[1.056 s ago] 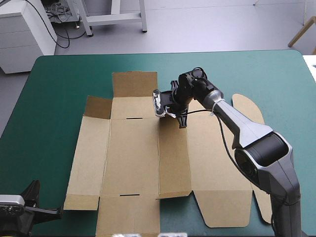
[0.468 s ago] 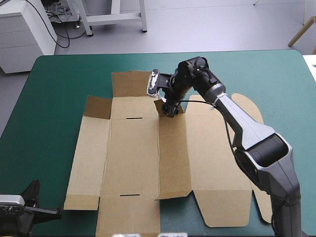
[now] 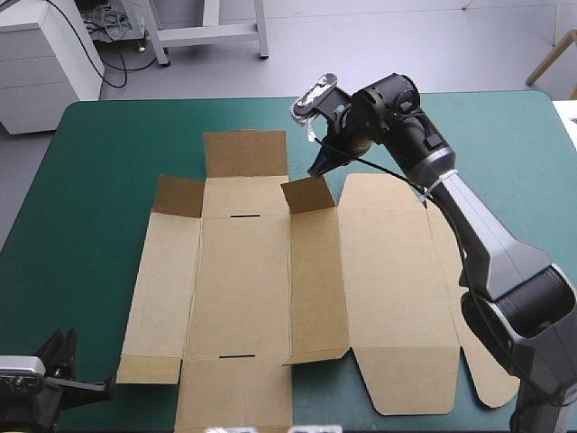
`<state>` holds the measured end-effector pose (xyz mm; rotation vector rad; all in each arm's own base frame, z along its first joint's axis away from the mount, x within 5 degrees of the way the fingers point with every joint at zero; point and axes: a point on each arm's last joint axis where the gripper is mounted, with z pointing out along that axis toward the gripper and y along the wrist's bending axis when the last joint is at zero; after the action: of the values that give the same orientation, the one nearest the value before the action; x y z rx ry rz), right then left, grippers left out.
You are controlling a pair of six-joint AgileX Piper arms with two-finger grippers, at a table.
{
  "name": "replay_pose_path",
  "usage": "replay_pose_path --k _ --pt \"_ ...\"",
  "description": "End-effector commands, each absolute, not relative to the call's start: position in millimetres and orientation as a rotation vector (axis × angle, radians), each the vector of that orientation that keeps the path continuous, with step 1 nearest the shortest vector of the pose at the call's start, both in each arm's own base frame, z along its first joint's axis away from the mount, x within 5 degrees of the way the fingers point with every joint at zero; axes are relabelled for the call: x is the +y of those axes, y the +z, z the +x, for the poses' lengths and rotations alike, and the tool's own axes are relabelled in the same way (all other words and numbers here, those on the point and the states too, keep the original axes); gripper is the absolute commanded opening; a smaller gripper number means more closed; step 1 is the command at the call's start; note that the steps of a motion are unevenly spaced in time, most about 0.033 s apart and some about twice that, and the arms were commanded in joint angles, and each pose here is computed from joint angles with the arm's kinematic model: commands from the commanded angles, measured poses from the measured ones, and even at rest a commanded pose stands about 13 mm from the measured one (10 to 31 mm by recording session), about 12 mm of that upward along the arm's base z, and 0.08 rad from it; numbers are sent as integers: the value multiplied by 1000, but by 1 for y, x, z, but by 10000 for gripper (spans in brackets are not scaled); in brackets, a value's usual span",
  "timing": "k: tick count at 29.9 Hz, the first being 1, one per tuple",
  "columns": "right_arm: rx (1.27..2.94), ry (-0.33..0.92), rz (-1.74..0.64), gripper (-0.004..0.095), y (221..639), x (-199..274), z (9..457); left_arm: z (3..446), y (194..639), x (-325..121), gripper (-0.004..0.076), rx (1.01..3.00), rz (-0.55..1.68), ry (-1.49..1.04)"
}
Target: Fold the box
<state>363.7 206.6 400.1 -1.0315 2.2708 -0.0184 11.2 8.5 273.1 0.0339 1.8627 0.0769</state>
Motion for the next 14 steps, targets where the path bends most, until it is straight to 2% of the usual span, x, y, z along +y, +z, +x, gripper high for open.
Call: replay_pose_path --k 1,4,6,10,14 --pt "2191 2 -811 -1 448 188 342 9 285 8 296 1757 33 67" --pt "2225 26 -738 0 449 181 337 9 285 8 529 1757 33 68" --pt "2278 17 -703 -1 440 173 334 9 285 8 627 1757 33 68" --pt "2381 -7 -661 -10 412 150 321 9 285 8 643 1759 33 68" --pt "2397 -10 -620 -19 397 127 301 10 285 8 643 1767 32 67"
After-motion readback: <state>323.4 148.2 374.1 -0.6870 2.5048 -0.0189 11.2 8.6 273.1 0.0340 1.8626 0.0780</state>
